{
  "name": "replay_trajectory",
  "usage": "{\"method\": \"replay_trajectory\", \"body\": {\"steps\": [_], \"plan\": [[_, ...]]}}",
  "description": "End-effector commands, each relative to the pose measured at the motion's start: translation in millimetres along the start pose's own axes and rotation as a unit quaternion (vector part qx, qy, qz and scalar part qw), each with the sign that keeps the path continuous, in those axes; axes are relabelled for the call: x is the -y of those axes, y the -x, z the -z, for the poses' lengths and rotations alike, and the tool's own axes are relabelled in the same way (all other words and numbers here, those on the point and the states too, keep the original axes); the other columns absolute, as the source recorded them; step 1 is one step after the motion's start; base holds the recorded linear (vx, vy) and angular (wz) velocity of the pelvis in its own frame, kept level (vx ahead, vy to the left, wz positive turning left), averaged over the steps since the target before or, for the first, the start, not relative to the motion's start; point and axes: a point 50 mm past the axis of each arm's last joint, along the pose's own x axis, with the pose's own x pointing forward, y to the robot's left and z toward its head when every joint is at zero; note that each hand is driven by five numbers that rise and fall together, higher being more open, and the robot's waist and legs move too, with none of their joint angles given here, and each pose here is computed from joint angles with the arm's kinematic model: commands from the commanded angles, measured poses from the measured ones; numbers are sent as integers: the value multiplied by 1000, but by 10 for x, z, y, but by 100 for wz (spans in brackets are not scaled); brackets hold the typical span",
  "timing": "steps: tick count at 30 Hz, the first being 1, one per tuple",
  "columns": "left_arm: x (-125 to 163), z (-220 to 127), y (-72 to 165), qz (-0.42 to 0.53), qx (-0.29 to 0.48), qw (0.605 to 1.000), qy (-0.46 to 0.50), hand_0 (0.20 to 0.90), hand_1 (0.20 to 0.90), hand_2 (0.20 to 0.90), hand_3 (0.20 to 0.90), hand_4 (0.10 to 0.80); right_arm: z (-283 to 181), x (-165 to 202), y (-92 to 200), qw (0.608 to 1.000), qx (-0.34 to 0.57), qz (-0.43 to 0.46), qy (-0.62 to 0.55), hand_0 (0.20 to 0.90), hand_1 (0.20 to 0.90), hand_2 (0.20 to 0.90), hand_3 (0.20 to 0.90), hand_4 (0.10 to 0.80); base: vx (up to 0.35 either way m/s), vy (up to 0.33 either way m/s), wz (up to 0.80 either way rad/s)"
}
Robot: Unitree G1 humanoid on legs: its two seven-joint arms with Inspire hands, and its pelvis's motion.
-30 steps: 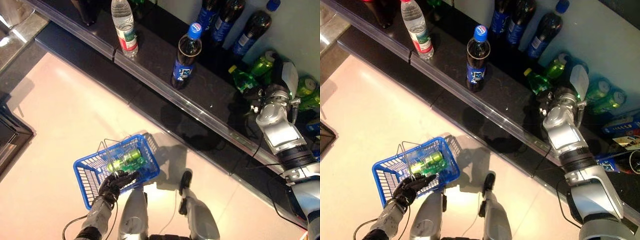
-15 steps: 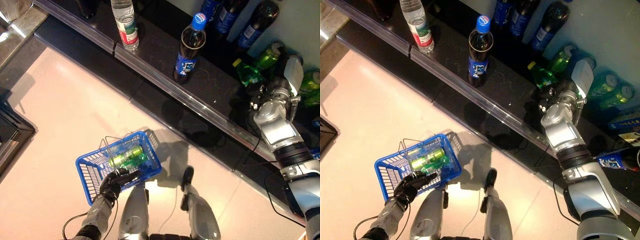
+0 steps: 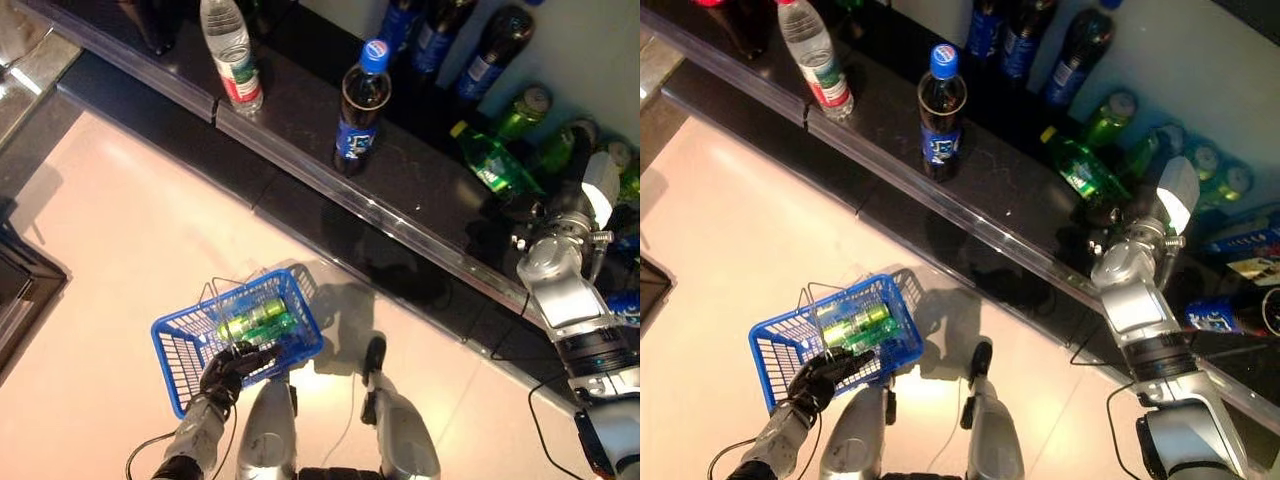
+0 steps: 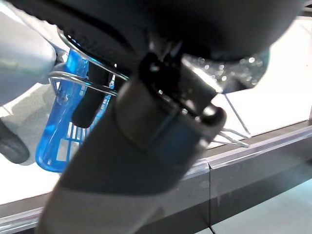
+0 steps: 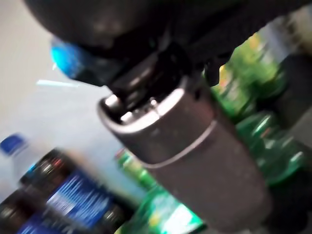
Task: Pick up the drink and place into the basket.
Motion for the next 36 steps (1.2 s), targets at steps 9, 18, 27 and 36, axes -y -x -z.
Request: {"method": "replay_trajectory", "body": {"steps": [9,18,27,36], "plan": [[-10,-243,111,33,110,993,19,300,300,300,200,100,-358,546,-53,989,120,80,14,900,900,900,900,800,4,9,-5],[24,-253,97,34,114,993,20,300,300,300,200,100,-465,444,29,987,156,34,23,900,900,900,900,800,0,0,0],[36,-286,88,38,117,992,19,300,300,300,200,100,-634,296,88,981,191,-29,20,900,900,900,900,800,0,1,0],[95,-363,50,44,124,991,15,300,300,300,200,100,-620,115,99,983,166,-75,8,900,900,900,900,800,0,0,0]]}}
